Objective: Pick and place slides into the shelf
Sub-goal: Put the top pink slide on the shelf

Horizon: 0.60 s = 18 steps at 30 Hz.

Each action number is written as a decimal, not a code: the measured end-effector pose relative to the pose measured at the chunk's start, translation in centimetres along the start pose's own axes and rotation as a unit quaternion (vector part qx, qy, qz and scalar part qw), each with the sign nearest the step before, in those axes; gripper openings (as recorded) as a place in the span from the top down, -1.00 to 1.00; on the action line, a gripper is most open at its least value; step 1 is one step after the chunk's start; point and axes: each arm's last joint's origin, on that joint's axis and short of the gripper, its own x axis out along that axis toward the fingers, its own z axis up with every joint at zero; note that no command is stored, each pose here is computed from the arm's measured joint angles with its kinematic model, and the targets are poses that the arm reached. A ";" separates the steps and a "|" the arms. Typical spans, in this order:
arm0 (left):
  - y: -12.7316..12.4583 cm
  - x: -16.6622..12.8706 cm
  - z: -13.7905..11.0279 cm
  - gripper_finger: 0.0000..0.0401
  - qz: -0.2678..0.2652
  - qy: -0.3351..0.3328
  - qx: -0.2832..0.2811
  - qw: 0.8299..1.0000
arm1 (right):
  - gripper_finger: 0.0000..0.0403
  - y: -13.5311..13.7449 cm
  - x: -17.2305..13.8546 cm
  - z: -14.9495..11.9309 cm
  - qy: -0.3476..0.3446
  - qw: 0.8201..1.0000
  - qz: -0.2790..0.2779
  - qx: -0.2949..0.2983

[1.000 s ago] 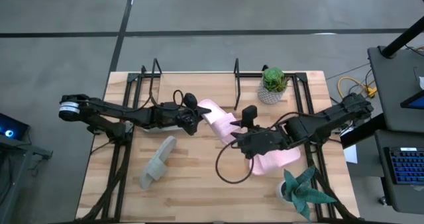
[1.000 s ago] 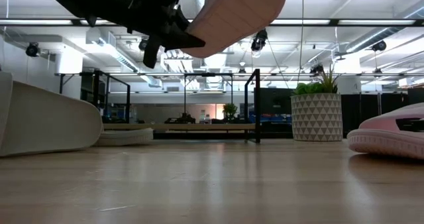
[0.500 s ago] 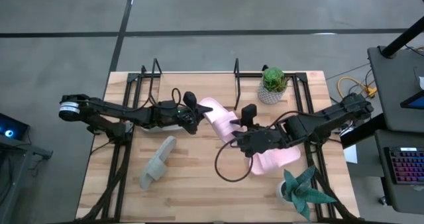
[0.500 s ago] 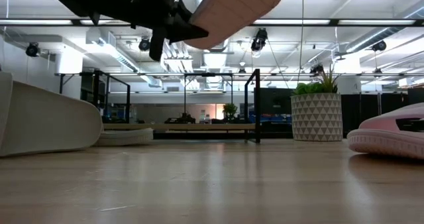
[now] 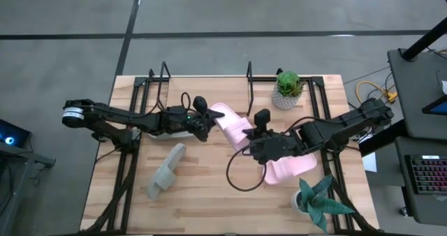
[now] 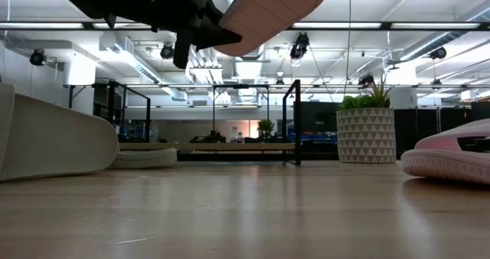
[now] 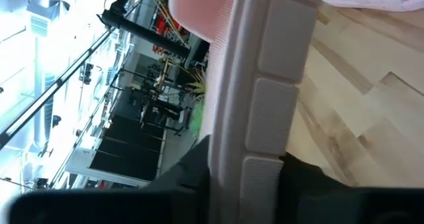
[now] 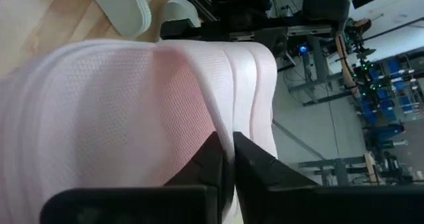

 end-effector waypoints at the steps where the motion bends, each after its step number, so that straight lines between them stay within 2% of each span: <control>1: 0.0 0.0 0.0 0.49 0.001 0.000 -0.005 1.000 | 0.93 0.0 0.0 0.0 0.000 1.000 -0.001 0.001; 6: 0.1 -0.1 0.0 0.06 0.002 0.002 -0.083 0.997 | 0.95 -0.1 0.0 0.0 0.007 1.000 -0.024 0.011; 10: 0.3 -0.2 -0.1 -0.19 0.011 0.009 -0.142 0.990 | 0.95 -0.3 0.0 0.1 0.016 0.998 -0.056 0.020; 15: 0.7 -0.7 -0.3 -0.32 0.036 0.063 -0.145 0.987 | 0.95 -0.6 0.1 -0.1 0.032 0.996 -0.085 0.027; 18: 0.8 -1.5 -0.6 -0.33 0.017 0.089 -0.168 0.982 | 0.95 -0.8 0.3 -0.2 0.037 0.994 -0.093 0.034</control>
